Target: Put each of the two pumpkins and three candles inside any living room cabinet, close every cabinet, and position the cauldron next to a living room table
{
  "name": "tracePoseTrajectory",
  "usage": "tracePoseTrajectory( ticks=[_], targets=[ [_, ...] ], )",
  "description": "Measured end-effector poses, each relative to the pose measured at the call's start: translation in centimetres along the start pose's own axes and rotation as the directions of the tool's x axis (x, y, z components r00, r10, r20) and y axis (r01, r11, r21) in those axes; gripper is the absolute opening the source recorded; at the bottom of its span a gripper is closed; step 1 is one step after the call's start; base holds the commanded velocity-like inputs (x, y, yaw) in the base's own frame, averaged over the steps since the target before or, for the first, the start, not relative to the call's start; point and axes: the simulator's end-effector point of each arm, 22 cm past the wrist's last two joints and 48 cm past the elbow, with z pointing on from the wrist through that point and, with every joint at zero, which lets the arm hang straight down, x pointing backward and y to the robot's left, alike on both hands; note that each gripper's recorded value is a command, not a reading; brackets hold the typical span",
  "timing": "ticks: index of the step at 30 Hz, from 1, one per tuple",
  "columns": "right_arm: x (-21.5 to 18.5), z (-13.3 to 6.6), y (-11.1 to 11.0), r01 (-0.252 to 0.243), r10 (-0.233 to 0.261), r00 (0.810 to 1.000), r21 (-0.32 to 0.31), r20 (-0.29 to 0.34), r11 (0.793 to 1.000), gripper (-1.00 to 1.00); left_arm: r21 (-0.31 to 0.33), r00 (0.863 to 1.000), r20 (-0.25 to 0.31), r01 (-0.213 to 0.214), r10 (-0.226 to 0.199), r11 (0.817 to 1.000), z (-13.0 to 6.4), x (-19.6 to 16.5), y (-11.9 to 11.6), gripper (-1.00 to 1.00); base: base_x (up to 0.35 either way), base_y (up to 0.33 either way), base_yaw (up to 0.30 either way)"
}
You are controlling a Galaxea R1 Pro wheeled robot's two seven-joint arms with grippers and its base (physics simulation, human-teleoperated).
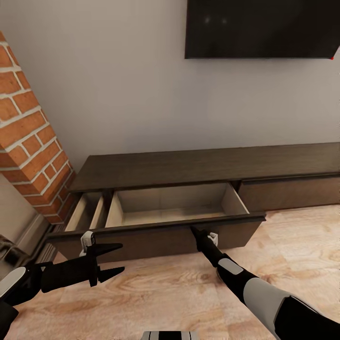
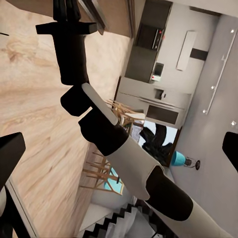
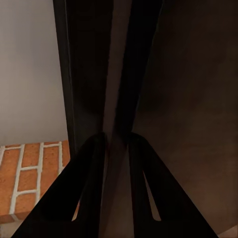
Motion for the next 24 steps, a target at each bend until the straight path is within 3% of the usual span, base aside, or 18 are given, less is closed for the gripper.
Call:
tracePoseTrajectory(
  ticks=[24],
  targets=[
    [-0.26,0.06,0.01,-0.01,0.01,1.0,0.003,0.011,1.0,-1.0,0.0,1.0,0.001,-0.001,0.001,1.0,-0.02,-0.02,-0.03,1.0,-0.05,0.0,0.0]
  ],
)
